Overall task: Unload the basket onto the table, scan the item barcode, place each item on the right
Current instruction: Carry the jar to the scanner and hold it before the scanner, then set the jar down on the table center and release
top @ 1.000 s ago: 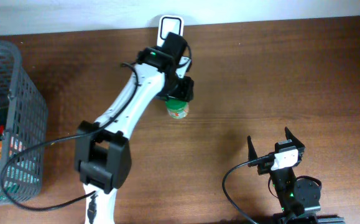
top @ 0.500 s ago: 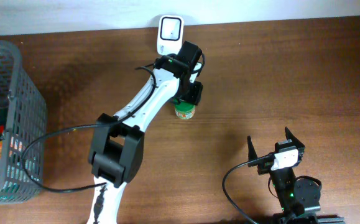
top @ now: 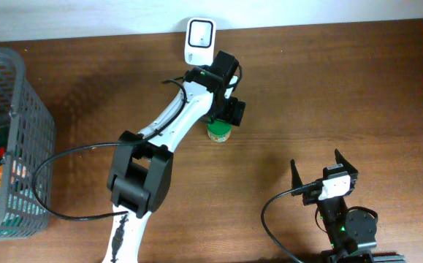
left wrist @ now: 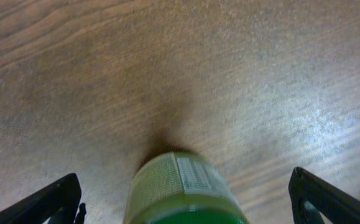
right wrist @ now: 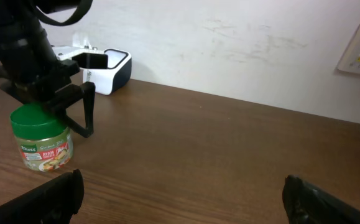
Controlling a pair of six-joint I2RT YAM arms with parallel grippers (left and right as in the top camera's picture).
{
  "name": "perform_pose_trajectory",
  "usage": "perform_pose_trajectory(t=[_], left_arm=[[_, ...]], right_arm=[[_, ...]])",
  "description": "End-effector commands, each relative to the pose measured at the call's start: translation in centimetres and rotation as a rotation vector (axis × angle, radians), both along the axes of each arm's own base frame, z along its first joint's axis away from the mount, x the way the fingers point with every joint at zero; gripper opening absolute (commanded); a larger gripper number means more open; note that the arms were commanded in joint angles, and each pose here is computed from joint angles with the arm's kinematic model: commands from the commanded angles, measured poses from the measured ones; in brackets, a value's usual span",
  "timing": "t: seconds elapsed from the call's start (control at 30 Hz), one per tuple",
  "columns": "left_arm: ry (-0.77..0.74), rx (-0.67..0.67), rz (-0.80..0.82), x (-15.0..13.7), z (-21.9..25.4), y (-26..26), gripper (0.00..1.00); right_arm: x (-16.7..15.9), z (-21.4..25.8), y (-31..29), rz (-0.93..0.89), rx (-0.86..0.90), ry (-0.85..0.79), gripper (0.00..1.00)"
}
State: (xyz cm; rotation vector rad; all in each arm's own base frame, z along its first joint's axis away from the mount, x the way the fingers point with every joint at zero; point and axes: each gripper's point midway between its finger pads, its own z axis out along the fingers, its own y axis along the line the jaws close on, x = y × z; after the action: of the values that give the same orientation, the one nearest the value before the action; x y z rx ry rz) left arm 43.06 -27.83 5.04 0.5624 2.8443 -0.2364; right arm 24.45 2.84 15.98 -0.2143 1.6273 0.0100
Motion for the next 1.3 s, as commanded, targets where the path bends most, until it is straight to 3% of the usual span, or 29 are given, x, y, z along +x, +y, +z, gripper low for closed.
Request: perform_pose_trajectory(t=[0.0,0.17,0.3,0.43,0.67,0.8,1.03,1.27], left_arm=[[-0.094,-0.049,0.029,2.5,5.3,0.2,0.97],[-0.24,-0.117,0.107,5.1,16.6,4.1,0.97],[-0.353,-0.153,0.186,5.1,24.4,9.2,0.97],[-0.459,-0.107,0.316,3.9,30.0,16.6,0.97],[-0.566,-0.041,0.718,-1.7,36.2,33.6,0.93],[-0.519,-0.023,0.995,-4.9,35.5,41.4,0.93],[-0.254,0.051,1.311,-10.6,28.1,51.4,0.89],[0.023,0.067,1.403,-13.0,17.0,54.7,0.84]], right_arm=[[0.0,-0.2,-0.1,-0.002,0.015,0.002,0.98],[0.0,-0.2,-0.1,-0.002,0.014,0.002,0.98],[0.0,-0.2,-0.1,-0.002,0.015,0.002,0.98],[0.0,-0.2,-0.1,-0.002,0.014,0.002,0.98],[0.0,-0.2,-0.1,-0.002,0.014,0.002,0.98],[0.0,-0.2,-0.1,-0.002,0.015,0.002,0.98],[0.0,-0.2,-0.1,-0.002,0.015,0.002,0.98],[0.0,-0.2,-0.1,-0.002,0.015,0.002,0.98]])
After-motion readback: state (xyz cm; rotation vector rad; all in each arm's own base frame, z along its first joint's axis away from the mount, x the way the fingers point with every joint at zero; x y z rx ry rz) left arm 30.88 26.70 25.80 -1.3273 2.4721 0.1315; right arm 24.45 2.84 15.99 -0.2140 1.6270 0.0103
